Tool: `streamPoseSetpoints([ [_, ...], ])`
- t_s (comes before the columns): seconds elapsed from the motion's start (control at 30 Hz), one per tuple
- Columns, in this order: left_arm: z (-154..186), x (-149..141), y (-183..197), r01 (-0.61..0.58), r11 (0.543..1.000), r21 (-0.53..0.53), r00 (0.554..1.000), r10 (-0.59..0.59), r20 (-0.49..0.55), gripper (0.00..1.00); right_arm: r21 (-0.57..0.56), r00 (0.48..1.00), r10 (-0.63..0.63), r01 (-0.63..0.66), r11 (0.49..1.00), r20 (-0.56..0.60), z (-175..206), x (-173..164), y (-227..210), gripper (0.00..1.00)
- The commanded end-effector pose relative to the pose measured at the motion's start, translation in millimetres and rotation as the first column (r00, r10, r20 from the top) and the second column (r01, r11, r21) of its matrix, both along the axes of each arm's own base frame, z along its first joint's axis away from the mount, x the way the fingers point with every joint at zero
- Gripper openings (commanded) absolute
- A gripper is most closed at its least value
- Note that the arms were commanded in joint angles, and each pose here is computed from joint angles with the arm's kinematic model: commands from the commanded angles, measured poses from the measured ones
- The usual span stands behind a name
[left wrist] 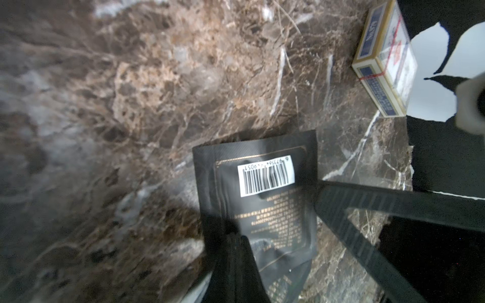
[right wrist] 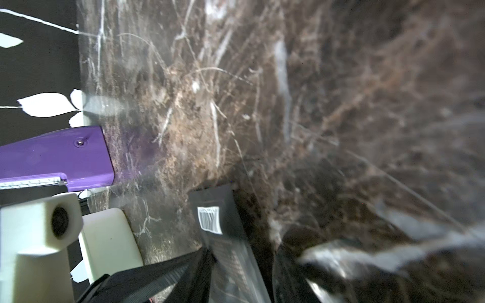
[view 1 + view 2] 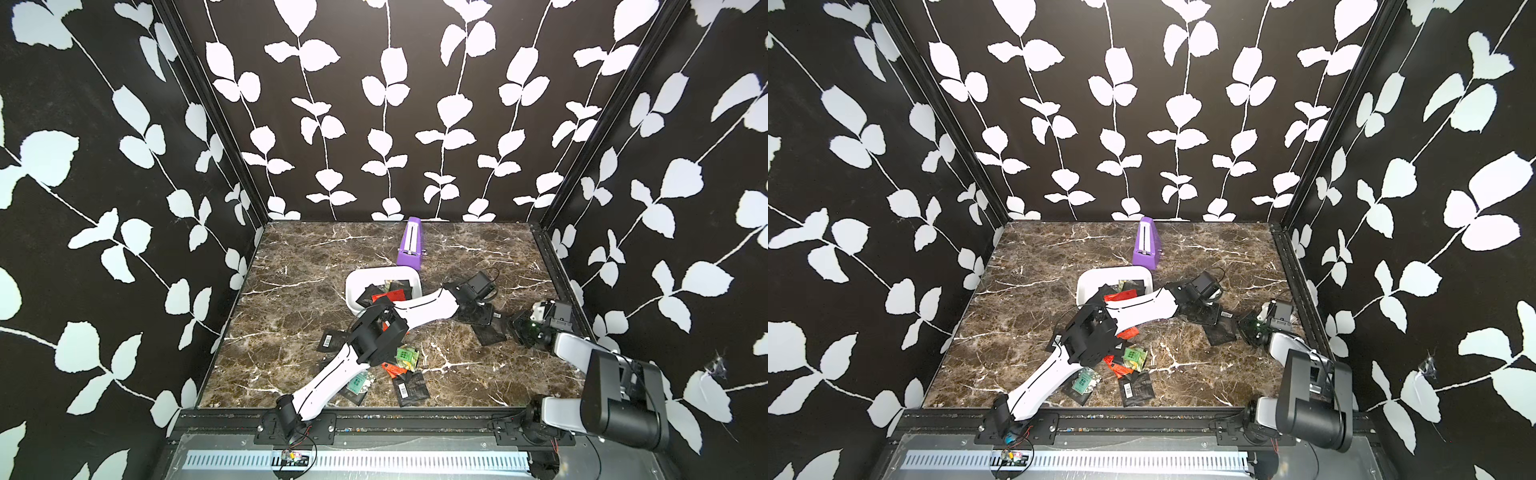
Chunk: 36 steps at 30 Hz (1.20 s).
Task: Put the tea bags into the storage box
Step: Pick up the tea bag from the center of the board.
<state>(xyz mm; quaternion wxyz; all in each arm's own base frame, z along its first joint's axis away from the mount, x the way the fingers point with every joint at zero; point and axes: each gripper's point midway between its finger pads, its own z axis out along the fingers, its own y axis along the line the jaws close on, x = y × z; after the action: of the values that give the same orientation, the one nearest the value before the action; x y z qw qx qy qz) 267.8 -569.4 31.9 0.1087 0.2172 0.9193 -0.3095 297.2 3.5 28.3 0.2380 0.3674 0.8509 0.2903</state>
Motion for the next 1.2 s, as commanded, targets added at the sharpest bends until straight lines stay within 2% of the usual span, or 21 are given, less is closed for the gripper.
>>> streamPoseSetpoints([
  [0.0, -16, -7, 21, 0.002, 0.995, 0.096, 1.0, -0.002, -0.008, 0.0, -0.017, 0.999, -0.002, 0.001, 1.0, -0.049, -15, -7, -3, 0.43],
  [0.3, -22, -9, 24, 0.01, 0.994, 0.109, 1.0, -0.009, -0.005, 0.0, -0.034, 0.996, 0.026, -0.029, 0.999, -0.086, -28, -10, 0, 0.39],
  [0.6, -22, -9, 24, 0.014, 0.994, 0.11, 1.0, -0.014, -0.003, 0.0, -0.071, 0.988, 0.089, -0.099, 0.993, -0.126, -33, -14, 9, 0.27],
  [0.7, -22, -9, 25, 0.019, 0.993, 0.113, 1.0, -0.019, -0.002, 0.0, -0.081, 0.987, 0.103, -0.113, 0.99, -0.125, -33, -13, 10, 0.19],
  [0.83, -18, -10, 25, 0.029, 0.993, 0.112, 1.0, -0.03, 0.002, 0.0, -0.093, 0.985, 0.119, -0.131, 0.987, -0.126, -31, -11, 12, 0.03],
  [0.87, -15, -9, 25, 0.027, 0.994, 0.109, 1.0, -0.027, 0.003, 0.0, -0.094, 0.985, 0.121, -0.133, 0.987, -0.125, -30, -10, 13, 0.0],
  [0.97, 4, -7, 24, 0.027, 0.996, 0.083, 0.999, -0.029, 0.018, 0.0, -0.093, 0.985, 0.127, -0.138, 0.986, -0.117, -24, -8, 15, 0.0],
  [1.17, 81, 4, 37, 0.022, 0.999, 0.028, 0.992, -0.026, 0.123, 0.0, -0.138, 0.989, 0.141, -0.147, 0.98, -0.052, 17, -5, 18, 0.0],
])
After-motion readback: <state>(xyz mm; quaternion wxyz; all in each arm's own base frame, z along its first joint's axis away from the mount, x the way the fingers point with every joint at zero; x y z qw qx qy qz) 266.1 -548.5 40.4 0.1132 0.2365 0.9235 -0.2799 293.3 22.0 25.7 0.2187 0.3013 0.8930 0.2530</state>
